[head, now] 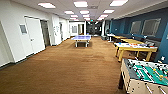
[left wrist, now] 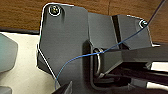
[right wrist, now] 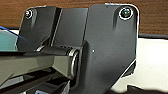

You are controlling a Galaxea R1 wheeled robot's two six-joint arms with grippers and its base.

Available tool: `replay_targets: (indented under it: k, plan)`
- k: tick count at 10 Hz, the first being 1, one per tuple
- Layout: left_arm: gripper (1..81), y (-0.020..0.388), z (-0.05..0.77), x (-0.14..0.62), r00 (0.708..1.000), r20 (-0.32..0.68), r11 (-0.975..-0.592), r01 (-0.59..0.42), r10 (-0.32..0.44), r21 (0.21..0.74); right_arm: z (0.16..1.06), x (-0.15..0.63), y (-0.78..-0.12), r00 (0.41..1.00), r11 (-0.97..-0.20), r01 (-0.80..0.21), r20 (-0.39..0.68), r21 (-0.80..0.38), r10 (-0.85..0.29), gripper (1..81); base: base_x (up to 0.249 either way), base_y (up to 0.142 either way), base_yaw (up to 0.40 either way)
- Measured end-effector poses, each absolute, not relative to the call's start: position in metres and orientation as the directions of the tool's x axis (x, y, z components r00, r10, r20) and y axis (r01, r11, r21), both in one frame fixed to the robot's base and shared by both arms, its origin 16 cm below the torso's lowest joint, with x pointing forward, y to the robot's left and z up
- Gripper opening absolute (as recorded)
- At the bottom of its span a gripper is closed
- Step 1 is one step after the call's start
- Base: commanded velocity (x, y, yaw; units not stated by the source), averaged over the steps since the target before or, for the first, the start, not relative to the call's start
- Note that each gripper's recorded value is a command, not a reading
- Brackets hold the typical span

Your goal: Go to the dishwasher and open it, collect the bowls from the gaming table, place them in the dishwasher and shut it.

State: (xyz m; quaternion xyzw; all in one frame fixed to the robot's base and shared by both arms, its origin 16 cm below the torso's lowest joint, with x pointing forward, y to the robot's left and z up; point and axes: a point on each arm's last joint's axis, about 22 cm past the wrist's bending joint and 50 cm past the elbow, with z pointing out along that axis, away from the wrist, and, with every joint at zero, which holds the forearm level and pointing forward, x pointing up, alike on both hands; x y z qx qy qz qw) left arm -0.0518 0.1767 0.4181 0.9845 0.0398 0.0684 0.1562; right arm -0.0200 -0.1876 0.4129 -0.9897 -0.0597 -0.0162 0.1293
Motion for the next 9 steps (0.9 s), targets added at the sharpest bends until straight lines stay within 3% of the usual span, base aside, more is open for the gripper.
replay_targets:
  k: [9]
  plan:
    - [81.1,0.176,0.418,-0.049,0.986,0.129,-0.948,0.056,0.101,0.314,0.413,-0.015,-0.186,0.992,-0.958,0.126,0.058,-0.256,0.115,81.1,0.166,0.000,0.000]
